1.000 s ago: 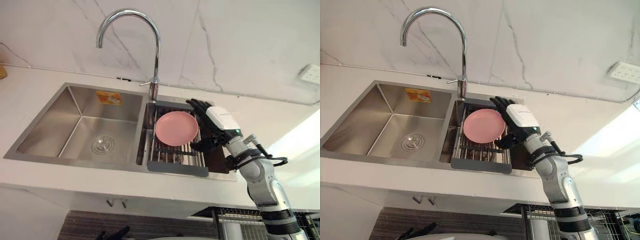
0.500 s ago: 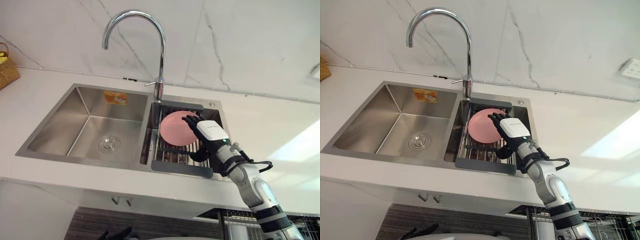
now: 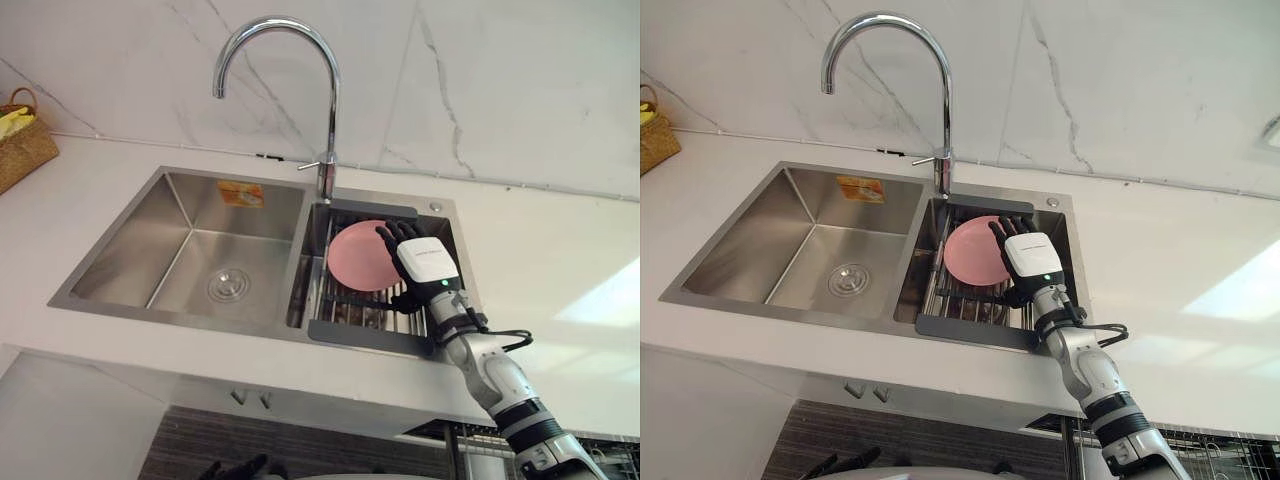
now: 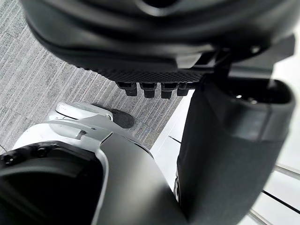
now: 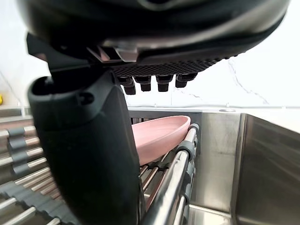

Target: Walk over to the sink, pick up the cup, carry it to the dishwasher, place the cup inside the dishwasher, then close the dishwasher door

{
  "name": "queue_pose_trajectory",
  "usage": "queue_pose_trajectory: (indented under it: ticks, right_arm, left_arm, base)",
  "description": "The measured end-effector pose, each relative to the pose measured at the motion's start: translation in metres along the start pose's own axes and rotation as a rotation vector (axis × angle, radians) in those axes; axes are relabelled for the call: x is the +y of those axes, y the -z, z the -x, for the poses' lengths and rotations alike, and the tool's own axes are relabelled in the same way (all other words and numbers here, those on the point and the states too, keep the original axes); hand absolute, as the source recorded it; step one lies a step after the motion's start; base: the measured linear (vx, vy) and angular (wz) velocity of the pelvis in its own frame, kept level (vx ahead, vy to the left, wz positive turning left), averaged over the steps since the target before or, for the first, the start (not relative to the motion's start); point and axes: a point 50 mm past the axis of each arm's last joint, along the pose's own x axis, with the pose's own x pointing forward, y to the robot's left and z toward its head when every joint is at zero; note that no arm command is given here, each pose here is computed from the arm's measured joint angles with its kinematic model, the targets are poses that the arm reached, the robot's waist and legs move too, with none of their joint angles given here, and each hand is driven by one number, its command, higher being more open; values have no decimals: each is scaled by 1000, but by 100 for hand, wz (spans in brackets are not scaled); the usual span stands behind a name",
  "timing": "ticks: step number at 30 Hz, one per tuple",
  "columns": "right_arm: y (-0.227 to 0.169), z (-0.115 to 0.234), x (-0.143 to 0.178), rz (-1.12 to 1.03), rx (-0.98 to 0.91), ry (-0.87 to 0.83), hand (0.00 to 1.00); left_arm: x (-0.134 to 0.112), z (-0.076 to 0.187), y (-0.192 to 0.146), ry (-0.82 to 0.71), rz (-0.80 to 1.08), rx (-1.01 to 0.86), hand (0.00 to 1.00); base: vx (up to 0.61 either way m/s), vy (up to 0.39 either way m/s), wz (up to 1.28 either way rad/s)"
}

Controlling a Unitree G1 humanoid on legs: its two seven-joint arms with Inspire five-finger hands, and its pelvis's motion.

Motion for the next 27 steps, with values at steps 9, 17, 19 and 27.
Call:
queue_pose_trajectory:
  ticks: [9,17,19,27]
  right_arm:
    - [1,-7,5,47,24,91,100]
    - [4,-11,11,128,21,95,100]
    - [5,-12,12,150,20,93,100]
    - [7,-18,14,209,10,83,100]
  left_arm:
    - [-3,0,-5,29,-12,-22,100]
    - [-3,0,-7,52,-24,-26,100]
    - [-3,0,-8,54,-30,-27,100]
    - [-2,0,-7,52,-15,-27,100]
  base:
    - [-34,-11,12]
    - [-21,-5,8]
    - [-28,-4,11]
    - [-24,-3,5]
